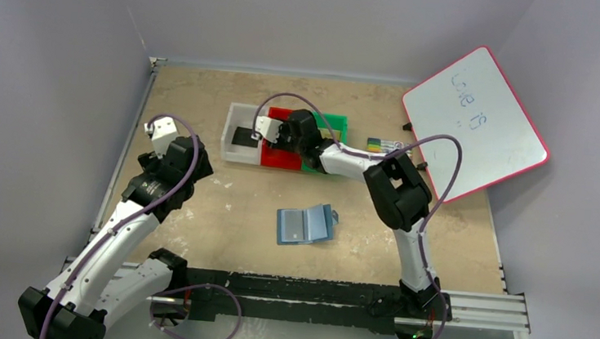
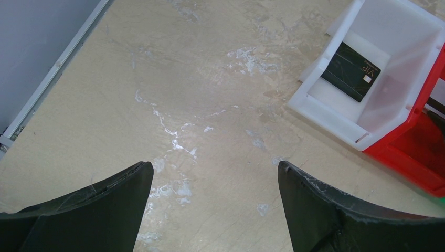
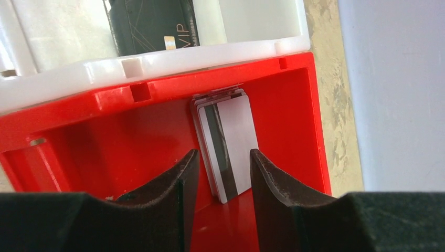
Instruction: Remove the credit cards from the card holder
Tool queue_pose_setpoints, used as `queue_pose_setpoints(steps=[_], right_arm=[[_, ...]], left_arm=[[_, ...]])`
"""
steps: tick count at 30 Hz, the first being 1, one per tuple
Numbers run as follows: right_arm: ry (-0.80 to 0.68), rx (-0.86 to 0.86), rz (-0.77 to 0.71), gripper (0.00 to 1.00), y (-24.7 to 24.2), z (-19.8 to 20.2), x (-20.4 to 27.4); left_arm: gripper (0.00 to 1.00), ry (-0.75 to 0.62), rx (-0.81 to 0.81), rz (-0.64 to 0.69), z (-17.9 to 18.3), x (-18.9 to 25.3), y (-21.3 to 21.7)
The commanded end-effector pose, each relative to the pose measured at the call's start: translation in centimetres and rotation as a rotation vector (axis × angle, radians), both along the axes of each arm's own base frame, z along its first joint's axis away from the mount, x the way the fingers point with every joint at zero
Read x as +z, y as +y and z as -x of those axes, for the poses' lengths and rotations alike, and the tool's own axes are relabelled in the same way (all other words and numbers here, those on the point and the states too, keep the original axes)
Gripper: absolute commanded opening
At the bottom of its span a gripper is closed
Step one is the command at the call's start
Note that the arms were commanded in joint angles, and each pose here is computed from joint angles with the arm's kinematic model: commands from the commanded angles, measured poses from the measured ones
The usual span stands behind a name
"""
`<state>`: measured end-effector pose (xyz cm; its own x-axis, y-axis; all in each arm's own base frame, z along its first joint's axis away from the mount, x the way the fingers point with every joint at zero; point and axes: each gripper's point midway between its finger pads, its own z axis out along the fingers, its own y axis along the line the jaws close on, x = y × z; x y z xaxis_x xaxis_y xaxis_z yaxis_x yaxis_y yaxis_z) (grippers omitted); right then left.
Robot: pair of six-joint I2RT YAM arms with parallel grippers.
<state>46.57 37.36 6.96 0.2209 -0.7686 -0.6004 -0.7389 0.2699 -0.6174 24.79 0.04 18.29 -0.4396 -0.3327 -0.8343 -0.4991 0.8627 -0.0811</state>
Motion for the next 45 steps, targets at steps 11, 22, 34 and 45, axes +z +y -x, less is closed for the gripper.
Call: queue_pose_setpoints(steps=[11,22,34,45], right_arm=[[0.105,0.074,0.05,0.43,-1.5,3.6,-1.9],[0.174,0.165,0.096,0.42,-2.7,7.0,-2.9],[0.164,0.021,-0.255,0.47,-0.9,6.4,5.5],[0.253,-0.305,-0.598,0.0,-2.4,5.7,10.8]], left_arm=[[0.89,-0.033,-0.002,0.002,-0.5,0.7,0.0],[0.89,-0.032,0.003,-0.001,-0.4,0.7,0.1],[0.89,-0.033,0.005,-0.001,-0.4,0.7,0.1],[0.89,-0.04,0.007,0.001,-0.4,0.9,0.2]])
